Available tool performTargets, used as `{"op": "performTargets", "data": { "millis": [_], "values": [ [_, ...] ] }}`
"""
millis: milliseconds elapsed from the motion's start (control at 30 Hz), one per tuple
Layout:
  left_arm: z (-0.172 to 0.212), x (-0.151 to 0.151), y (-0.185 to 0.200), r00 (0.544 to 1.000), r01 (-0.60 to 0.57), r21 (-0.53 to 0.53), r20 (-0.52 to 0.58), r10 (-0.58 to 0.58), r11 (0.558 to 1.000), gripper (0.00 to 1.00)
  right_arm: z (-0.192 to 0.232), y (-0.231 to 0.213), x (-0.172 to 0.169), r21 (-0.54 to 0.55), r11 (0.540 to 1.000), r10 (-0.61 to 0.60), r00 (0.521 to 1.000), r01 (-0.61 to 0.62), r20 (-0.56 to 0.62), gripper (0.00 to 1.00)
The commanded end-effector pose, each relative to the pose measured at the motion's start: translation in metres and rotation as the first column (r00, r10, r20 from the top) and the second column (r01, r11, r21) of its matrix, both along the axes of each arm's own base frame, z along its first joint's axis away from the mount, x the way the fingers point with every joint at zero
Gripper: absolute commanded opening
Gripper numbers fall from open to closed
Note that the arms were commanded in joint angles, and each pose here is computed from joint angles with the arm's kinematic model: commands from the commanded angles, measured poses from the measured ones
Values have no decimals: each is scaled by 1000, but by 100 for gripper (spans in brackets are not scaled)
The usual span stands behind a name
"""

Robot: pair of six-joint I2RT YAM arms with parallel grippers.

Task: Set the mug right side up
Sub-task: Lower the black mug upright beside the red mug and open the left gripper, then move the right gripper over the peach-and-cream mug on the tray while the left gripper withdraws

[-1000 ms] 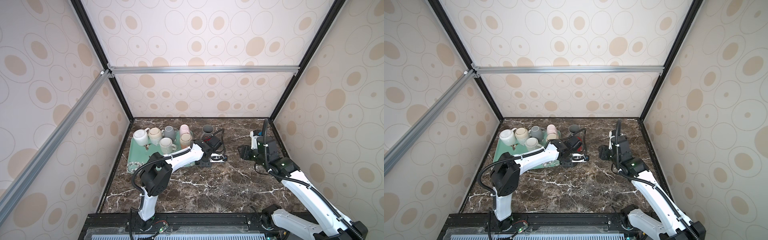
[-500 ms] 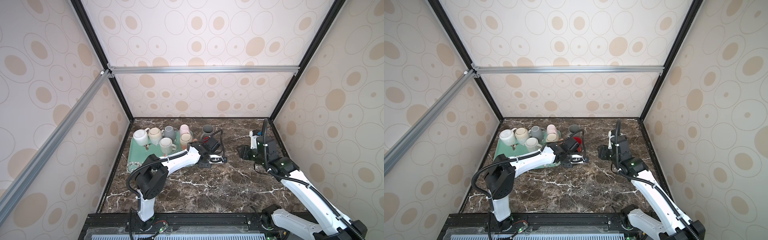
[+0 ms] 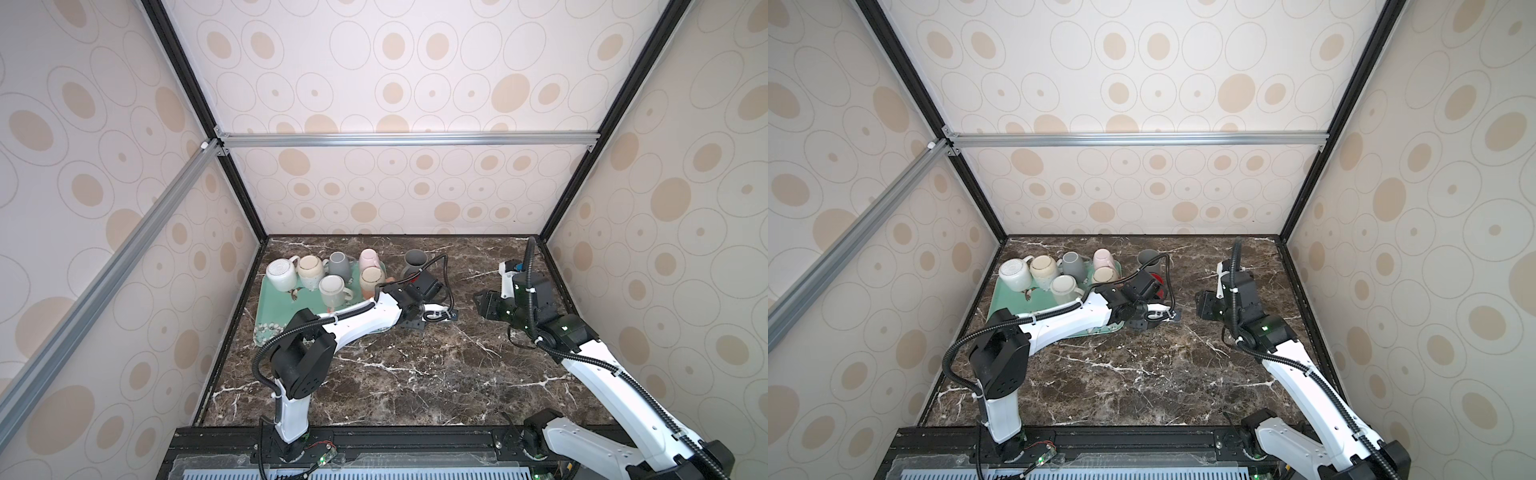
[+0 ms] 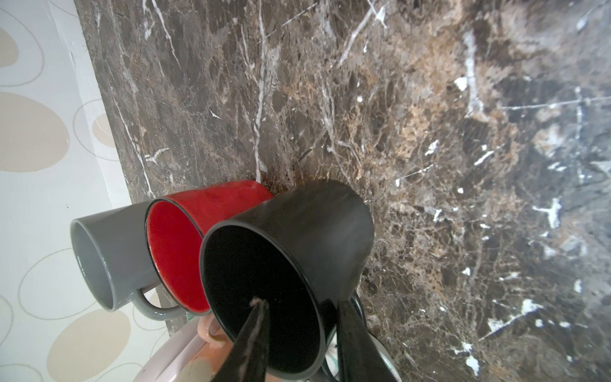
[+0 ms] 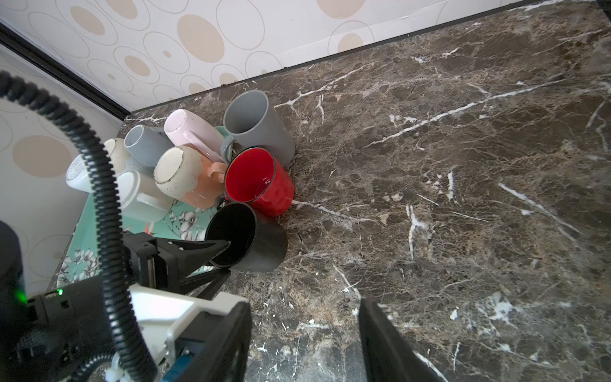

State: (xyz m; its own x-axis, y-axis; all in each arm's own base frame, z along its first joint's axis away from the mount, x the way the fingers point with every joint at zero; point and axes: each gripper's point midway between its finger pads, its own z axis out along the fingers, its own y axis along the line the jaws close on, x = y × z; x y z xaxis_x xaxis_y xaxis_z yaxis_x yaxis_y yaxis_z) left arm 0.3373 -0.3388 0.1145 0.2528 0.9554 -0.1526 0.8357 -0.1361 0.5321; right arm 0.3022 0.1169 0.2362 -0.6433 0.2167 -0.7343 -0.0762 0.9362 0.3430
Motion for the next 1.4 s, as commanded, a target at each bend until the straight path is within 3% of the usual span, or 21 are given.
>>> {"op": "performTargets", "data": {
  "millis": [0, 200, 400, 600, 867, 967, 1133, 1367],
  "values": [
    [42, 12, -5, 994, 20, -32, 111, -17, 999, 38, 7, -3, 0, 16, 1000, -20, 1000, 20, 9, 56],
    [96, 20, -13, 977, 55, -150, 211, -22, 987, 45, 12, 12, 7, 66, 998, 20, 999, -18, -33, 56],
    [140, 9, -17, 966, 114, -310, 258, -32, 944, 53, 8, 27, 9, 154, 987, 47, 996, -35, -74, 54],
    [166, -3, -4, 970, 115, -470, 244, 4, 875, 58, 5, 36, 13, 167, 985, 64, 994, -48, -91, 52],
    [183, -1, 44, 975, -31, -652, 148, 166, 758, 60, -4, 71, 22, 107, 984, 158, 978, -144, -133, 51],
    [181, 7, 72, 962, -125, -702, 88, 260, 701, 61, -3, 93, 31, 63, 979, 202, 969, -195, -144, 51],
    [176, 18, 113, 914, -278, -778, -35, 404, 563, 61, -5, 138, 52, 9, 958, 283, 947, -285, -154, 51],
    [142, 27, 158, 797, -487, -804, -250, 550, 341, 61, -19, 204, 81, -18, 923, 372, 906, -384, -204, 52]
  ]
}}
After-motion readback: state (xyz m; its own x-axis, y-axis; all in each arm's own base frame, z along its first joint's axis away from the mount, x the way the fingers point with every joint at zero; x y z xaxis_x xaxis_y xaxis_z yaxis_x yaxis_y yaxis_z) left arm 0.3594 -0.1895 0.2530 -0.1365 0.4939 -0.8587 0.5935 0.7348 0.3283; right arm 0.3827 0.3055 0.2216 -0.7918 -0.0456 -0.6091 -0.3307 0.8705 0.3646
